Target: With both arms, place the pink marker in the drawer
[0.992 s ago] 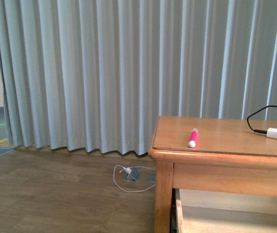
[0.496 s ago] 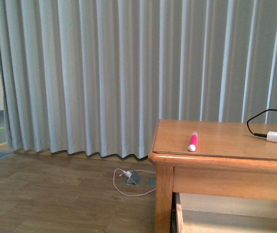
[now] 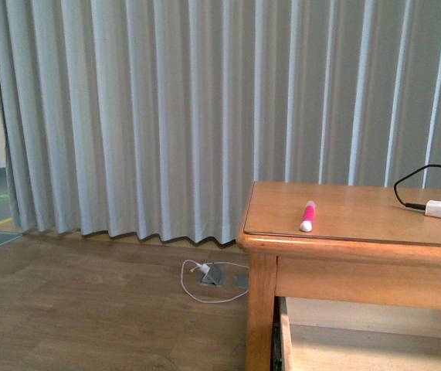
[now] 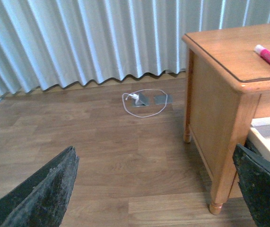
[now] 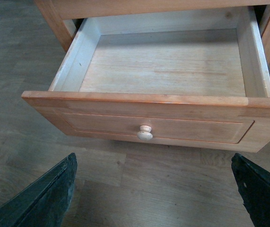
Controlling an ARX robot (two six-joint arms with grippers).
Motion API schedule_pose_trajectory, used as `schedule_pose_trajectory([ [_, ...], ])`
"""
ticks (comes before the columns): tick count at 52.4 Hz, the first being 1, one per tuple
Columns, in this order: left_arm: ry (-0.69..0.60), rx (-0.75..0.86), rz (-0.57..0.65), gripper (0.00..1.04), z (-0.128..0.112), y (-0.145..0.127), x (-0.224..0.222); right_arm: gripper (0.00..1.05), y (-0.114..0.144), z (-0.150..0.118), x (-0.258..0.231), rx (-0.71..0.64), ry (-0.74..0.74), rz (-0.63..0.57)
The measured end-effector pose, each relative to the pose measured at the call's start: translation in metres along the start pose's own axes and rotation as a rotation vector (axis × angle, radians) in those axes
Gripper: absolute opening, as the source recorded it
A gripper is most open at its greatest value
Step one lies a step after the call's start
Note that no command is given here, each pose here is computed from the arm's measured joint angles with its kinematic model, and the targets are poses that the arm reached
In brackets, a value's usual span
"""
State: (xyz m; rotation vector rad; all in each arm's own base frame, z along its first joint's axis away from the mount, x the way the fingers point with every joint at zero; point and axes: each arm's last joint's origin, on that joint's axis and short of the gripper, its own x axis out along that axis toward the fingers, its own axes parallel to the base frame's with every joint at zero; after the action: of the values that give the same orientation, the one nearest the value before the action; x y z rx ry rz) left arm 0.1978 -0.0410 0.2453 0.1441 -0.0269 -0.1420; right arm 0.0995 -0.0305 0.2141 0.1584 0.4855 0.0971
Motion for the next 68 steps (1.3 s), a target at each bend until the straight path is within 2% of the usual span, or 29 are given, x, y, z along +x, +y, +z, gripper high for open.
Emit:
schedule_pose_trajectory([
  [12, 0.033, 0.007, -0.113, 0.99, 0.017, -0.034, 0.071, 0.96, 0.000, 0.000, 0.000, 0.000, 0.000, 0.000],
  [21, 0.040, -0.020, -0.167, 0.99, 0.026, -0.073, 0.130, 0.96, 0.000, 0.000, 0.000, 0.000, 0.000, 0.000],
  [43, 0.045, -0.151, -0.187, 0.99, 0.030, -0.137, 0.246, 0.96, 0.000, 0.000, 0.000, 0.000, 0.000, 0.000],
  [52, 0.055, -0.173, -0.238, 0.99, 0.025, -0.157, 0.274, 0.96, 0.000, 0.000, 0.000, 0.000, 0.000, 0.000],
  [68, 0.081, -0.186, -0.295, 0.99, 0.014, -0.180, 0.294, 0.96, 0.000, 0.000, 0.000, 0.000, 0.000, 0.000],
])
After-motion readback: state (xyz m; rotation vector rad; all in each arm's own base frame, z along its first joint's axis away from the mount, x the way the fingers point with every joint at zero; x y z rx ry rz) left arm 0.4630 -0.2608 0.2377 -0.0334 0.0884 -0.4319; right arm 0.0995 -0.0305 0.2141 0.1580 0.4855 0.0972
